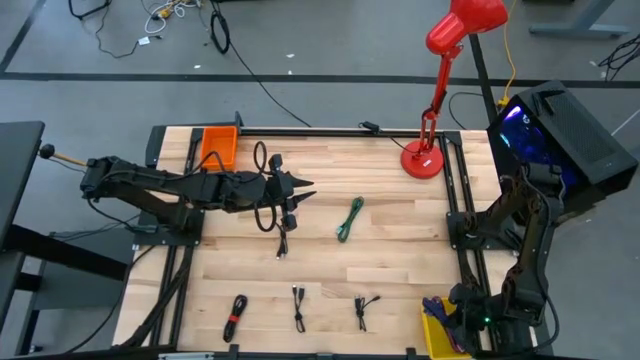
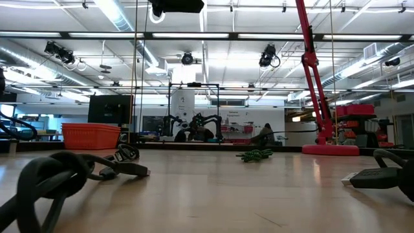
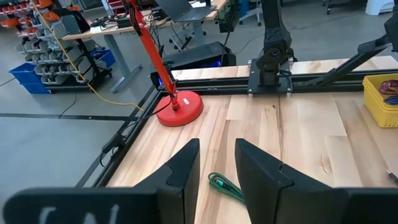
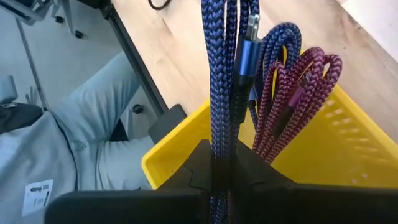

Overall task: Pick & Place USB Port
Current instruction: Put the blue patterned charger cable into the yellow bin, then put the green patterned charger cable into the yellow bin

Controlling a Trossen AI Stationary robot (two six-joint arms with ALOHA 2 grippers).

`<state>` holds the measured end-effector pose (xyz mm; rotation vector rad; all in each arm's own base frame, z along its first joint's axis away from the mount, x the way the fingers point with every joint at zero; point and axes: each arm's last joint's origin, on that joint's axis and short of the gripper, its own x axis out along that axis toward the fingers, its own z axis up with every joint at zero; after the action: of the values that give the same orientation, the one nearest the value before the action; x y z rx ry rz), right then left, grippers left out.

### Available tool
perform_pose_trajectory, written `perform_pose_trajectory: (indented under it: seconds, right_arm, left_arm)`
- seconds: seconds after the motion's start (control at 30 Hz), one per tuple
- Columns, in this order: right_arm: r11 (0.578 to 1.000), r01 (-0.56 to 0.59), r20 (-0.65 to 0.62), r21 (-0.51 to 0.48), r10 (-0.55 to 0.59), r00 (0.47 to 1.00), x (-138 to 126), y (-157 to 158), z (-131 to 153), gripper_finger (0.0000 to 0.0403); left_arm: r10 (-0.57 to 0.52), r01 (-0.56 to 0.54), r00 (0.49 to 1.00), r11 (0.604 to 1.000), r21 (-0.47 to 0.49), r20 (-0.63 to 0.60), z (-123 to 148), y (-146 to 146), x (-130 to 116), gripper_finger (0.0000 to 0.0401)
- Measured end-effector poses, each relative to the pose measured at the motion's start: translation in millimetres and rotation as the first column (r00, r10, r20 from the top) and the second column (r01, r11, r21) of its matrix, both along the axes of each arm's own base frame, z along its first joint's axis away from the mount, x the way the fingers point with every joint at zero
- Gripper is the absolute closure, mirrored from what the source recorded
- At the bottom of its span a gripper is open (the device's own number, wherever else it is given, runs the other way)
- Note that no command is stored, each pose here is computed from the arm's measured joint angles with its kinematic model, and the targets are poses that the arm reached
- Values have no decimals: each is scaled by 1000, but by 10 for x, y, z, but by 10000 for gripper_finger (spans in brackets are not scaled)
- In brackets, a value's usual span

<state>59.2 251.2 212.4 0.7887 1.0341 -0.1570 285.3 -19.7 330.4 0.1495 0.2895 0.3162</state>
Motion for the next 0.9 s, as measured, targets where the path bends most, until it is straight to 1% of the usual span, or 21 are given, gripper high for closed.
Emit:
perform_pose_trajectory:
  seconds: [0.1,0.5,0.73,0.8,0.9]
  right_arm:
    - [1000,7,-29,14,-7,1000,-7,4,-5,383]
    - [1000,12,-29,6,-12,999,11,-2,-13,381]
    - [1000,7,-37,23,-6,999,18,12,-8,298]
    - [1000,5,-36,22,-4,999,18,13,-8,284]
    - [1000,-2,-38,15,3,999,18,10,-10,275]
  left_arm:
    - [0,0,1000,1000,0,0,0,0,0,293]
    - [0,0,1000,1000,0,1,1,0,0,293]
    - [0,0,1000,1000,1,0,0,0,0,293]
    - [-1,1,1000,1000,2,0,0,0,0,293]
    - [0,0,1000,1000,3,-1,0,1,0,293]
